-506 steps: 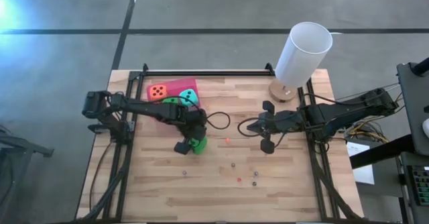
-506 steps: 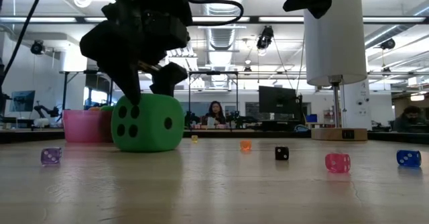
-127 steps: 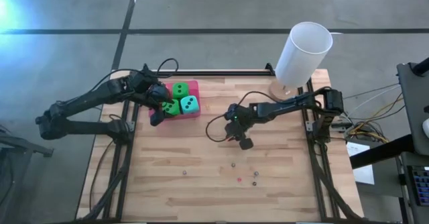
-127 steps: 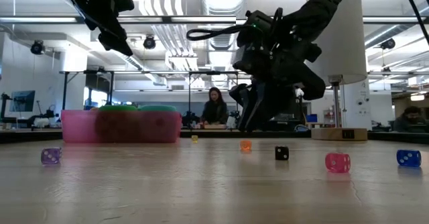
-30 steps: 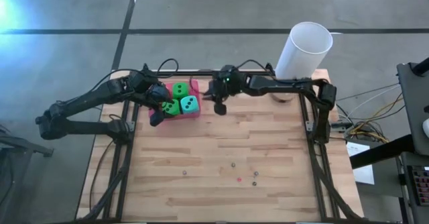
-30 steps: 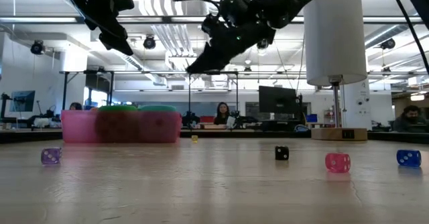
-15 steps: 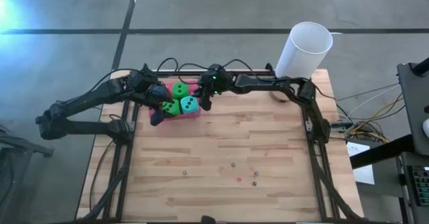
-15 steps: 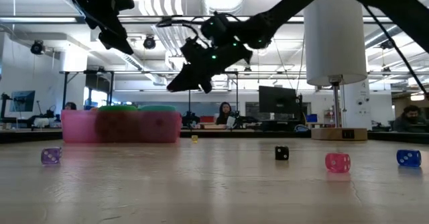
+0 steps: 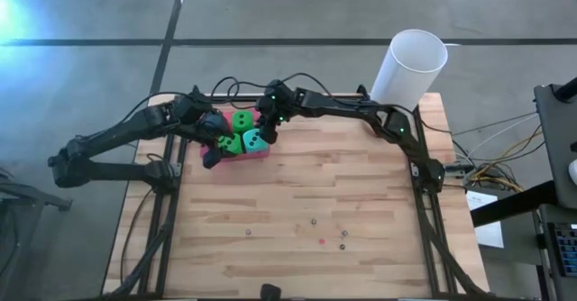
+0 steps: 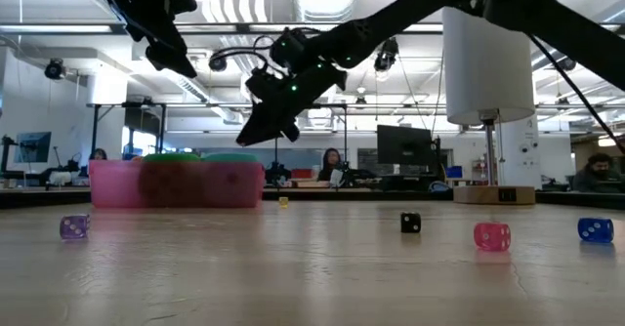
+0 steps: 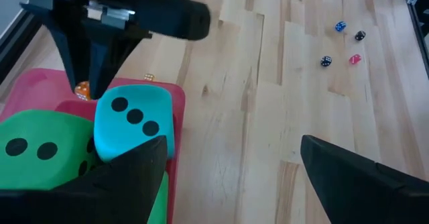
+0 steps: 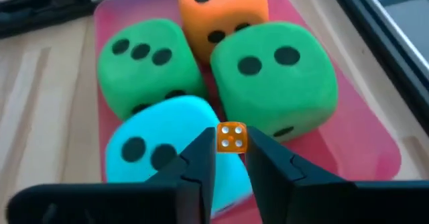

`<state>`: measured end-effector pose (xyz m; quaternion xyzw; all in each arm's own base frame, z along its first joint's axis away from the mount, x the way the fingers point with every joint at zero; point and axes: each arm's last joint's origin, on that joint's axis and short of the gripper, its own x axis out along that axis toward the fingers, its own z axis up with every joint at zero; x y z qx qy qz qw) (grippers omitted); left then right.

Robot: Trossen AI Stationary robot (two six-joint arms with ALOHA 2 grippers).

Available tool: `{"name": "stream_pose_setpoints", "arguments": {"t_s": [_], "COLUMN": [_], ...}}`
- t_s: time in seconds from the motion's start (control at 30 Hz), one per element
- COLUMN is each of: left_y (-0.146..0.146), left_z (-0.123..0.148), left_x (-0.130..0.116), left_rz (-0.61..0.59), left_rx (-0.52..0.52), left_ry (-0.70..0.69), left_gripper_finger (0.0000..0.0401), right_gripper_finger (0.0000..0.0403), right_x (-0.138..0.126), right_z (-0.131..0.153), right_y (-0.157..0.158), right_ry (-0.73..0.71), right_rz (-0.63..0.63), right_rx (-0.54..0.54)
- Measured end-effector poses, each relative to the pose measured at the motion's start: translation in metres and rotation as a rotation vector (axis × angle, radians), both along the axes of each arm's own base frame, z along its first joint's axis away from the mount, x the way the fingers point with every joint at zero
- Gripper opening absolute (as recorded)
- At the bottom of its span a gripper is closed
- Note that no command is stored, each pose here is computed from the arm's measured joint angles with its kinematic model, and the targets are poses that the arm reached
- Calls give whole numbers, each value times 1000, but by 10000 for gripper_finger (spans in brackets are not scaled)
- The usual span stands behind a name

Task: Pick & Place Dice
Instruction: Put the small orange dice into the red bin

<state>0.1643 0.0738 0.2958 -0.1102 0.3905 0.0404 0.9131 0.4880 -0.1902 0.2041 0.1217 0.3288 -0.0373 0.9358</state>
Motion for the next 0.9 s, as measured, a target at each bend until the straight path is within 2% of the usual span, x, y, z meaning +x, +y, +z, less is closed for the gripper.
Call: {"name": "stream_pose_setpoints", "arguments": {"t_s": [0.23, 0.33, 0.5, 0.9], "left_y": [0, 0, 0, 0], "left_z": [0, 0, 0, 0], "left_x": [0, 0, 0, 0], "left_rz": [0, 0, -1, -3], "left_rx": [0, 0, 0, 1], "left_ry": [1, 1, 1, 1], "left_gripper_finger": [345, 344, 347, 348], "right_gripper_finger": [142, 156, 166, 160], "right_x": [0, -4, -11, -7], "right_z": [1, 0, 0, -11], "right_y": [-4, -10, -21, -22], "right_ry": [75, 103, 120, 119], "right_rz": [-31, -104, -162, -138], "right_rx": [-8, 14, 59, 41]}}
